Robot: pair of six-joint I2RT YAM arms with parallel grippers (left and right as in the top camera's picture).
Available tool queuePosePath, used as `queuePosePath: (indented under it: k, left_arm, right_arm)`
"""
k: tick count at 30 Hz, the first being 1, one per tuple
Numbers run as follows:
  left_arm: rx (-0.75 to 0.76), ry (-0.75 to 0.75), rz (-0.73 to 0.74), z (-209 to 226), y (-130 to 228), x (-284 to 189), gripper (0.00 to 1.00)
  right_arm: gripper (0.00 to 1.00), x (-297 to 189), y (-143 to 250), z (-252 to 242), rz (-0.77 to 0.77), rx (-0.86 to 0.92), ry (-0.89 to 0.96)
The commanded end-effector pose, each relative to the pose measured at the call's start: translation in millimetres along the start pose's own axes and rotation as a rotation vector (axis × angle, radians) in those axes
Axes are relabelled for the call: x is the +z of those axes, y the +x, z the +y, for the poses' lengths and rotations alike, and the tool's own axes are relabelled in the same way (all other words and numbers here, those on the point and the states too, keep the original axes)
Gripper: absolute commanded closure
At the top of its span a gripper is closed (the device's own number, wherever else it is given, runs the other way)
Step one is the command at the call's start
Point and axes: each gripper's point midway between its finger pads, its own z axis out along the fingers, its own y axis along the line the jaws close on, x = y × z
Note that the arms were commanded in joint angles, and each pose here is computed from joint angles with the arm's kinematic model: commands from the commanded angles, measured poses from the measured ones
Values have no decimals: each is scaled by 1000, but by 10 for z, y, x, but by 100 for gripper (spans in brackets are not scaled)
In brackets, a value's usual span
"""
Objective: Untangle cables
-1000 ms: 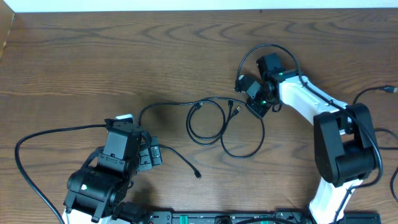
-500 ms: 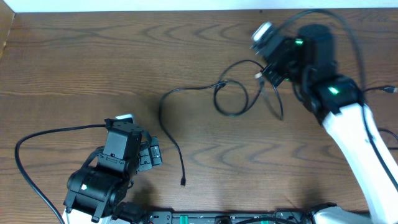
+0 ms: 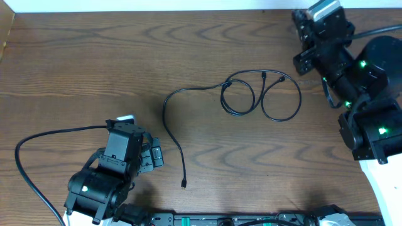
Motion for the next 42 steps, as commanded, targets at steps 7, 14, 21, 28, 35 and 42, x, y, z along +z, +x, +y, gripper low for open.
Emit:
queuePosePath:
  k: [7, 14, 21, 28, 35, 42]
  left_arm:
    - [3, -2, -16, 5, -46, -42, 2]
    - [3, -2, -16, 5, -46, -42, 2]
    - [3, -2, -16, 5, -46, -42, 2]
    - [3, -2, -16, 5, -46, -42, 2]
    - [3, -2, -16, 5, -46, -42, 2]
    - [3, -2, -16, 5, -46, -42, 2]
  right_arm:
    - [23, 506, 1200, 207, 391, 109, -103]
    - [13, 936, 2136, 393, 617, 162, -172]
    - [7, 1144, 2947, 670, 786, 224, -273]
    - [9, 1232, 3405, 976, 842, 266, -417]
    - [16, 1296, 3807, 1119, 896, 255, -451]
    - [39, 1376, 3984, 1216, 900, 249, -464]
